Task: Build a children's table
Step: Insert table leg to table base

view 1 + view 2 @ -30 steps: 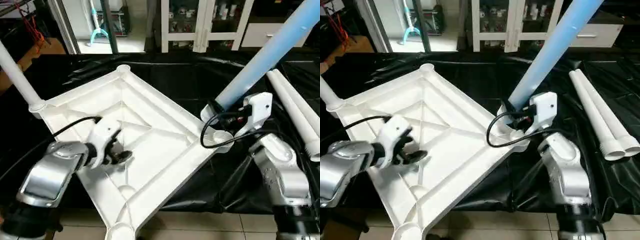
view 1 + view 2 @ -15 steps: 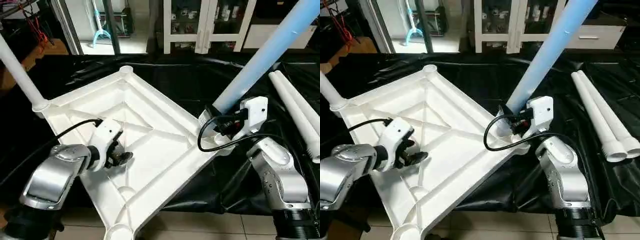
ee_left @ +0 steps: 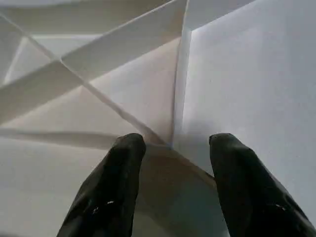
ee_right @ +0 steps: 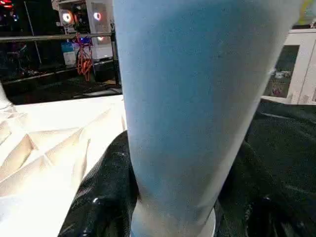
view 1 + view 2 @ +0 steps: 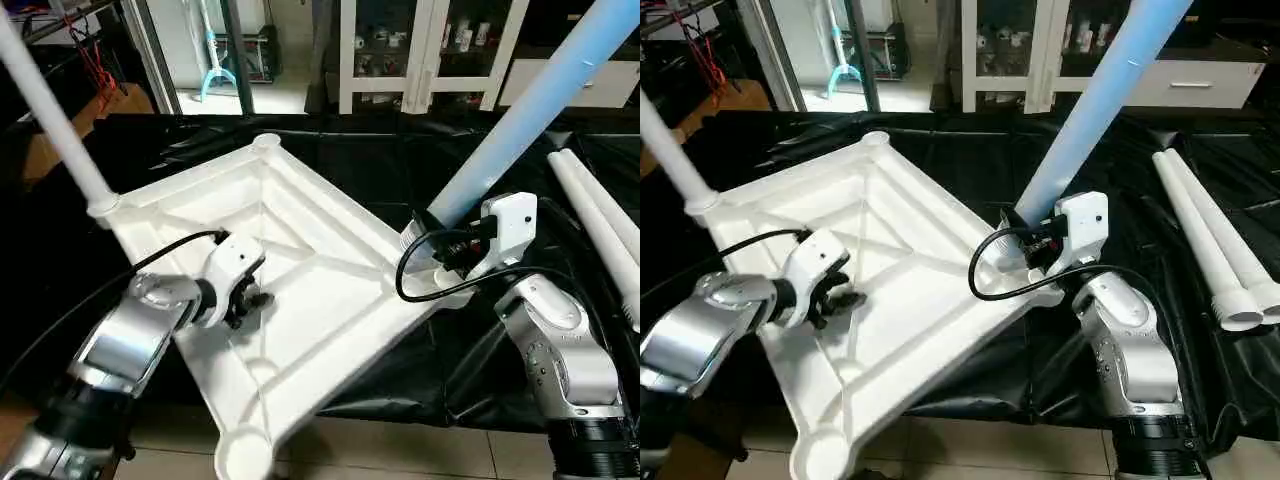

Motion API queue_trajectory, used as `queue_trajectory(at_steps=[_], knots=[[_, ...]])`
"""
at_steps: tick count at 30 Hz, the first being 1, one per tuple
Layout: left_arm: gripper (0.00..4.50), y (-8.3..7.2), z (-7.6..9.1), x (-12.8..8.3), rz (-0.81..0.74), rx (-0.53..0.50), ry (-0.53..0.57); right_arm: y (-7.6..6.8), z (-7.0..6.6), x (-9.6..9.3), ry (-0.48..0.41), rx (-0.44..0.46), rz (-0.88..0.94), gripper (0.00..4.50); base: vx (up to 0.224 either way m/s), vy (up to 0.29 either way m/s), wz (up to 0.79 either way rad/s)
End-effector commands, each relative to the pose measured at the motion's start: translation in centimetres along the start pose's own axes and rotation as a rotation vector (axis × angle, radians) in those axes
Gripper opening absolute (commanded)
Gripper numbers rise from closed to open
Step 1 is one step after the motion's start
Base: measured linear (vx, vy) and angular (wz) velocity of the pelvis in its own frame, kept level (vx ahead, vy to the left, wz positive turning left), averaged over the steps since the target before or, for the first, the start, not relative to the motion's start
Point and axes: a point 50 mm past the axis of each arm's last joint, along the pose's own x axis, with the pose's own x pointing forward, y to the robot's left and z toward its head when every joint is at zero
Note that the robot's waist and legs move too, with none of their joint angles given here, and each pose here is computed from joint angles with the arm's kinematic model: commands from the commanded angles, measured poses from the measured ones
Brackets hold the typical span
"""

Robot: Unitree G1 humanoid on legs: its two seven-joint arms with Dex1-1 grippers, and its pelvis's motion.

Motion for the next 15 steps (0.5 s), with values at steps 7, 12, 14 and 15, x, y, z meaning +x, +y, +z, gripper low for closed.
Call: queue_trajectory(at_steps=[7,12,14,15], knots=[[1.64,0.8,-1.8,1.7,-0.001,0.233,0.082,-0.1,1.0,-0.1,-0.027,-0.019,-0.003,1.84,0.0,0.0,0.0],[1.3,0.9,-1.9,1.3,-0.108,0.35,0.082,-0.2,1.1,-0.2,-0.027,-0.022,-0.006,1.84,0.0,0.0,0.0],[1.08,0.7,-1.7,1.0,-0.15,0.336,0.058,-0.2,1.2,-0.2,-0.029,-0.024,-0.007,1.84,0.0,0.0,0.0],[0.96,0.7,-0.6,0.9,-0.146,0.285,-0.014,-0.3,1.2,-0.3,-0.032,-0.025,-0.011,1.84,0.0,0.0,0.0]])
